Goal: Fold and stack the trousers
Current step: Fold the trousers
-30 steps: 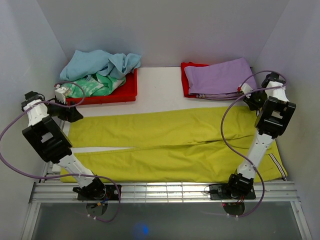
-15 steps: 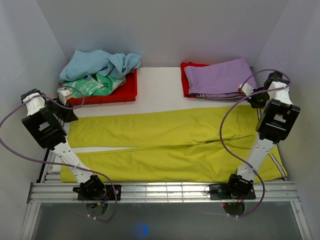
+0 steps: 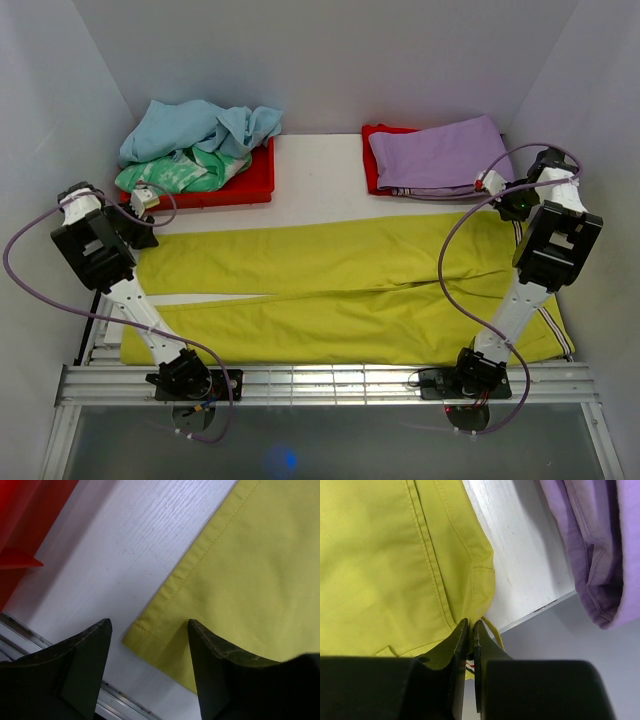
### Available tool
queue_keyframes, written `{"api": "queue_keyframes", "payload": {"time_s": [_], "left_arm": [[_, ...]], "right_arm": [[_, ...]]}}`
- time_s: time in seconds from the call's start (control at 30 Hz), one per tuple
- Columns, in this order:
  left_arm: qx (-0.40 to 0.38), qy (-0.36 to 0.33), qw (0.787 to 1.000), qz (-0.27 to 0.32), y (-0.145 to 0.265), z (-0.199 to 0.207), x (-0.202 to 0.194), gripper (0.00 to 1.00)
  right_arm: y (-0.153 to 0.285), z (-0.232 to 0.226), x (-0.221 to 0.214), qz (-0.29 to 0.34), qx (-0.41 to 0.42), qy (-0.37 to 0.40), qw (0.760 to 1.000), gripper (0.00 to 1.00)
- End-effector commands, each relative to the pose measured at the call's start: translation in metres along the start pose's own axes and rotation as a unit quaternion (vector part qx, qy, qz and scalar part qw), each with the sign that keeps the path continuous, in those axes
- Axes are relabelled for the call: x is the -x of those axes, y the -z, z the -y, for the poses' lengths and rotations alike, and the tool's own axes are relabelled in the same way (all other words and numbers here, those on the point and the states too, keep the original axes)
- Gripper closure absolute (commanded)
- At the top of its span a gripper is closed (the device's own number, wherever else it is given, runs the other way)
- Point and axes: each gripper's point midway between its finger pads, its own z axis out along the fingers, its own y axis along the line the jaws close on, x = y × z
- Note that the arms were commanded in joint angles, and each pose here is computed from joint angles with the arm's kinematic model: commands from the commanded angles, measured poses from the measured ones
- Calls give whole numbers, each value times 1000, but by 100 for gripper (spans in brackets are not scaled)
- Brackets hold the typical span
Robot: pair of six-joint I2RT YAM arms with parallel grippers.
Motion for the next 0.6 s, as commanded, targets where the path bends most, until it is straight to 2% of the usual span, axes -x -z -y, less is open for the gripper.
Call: {"api": "queue_keyframes", "payload": {"time_s": [0.0,0.07,0.17,0.2,0.27,0.33,0.37,0.43,0.57], "left_arm": [[-4,-26,1000,-15,-8,-2,-9,29],[-18,-26,999,-23,-13,8,-17,42],[-29,-26,999,-33,-17,17,-23,56],[-29,-25,999,-32,-16,17,-23,66],[-26,-24,999,-24,-14,17,-17,77],[-12,-20,1000,-13,-5,14,-5,97],[-2,-22,1000,0,1,8,6,100],[17,-6,1000,13,14,2,21,100],[48,1,997,57,54,2,53,100]], "right_arm": [[15,3,13,13,-11,12,1000,92],[18,6,13,12,-14,11,1000,92],[22,11,17,17,-22,11,1000,92],[25,15,20,22,-28,11,999,92],[29,17,23,28,-32,-4,999,92],[38,26,30,38,-46,-16,998,92],[41,26,32,41,-44,-21,998,92],[54,34,41,53,-53,-25,997,92],[77,20,54,74,-35,-35,996,92]]}}
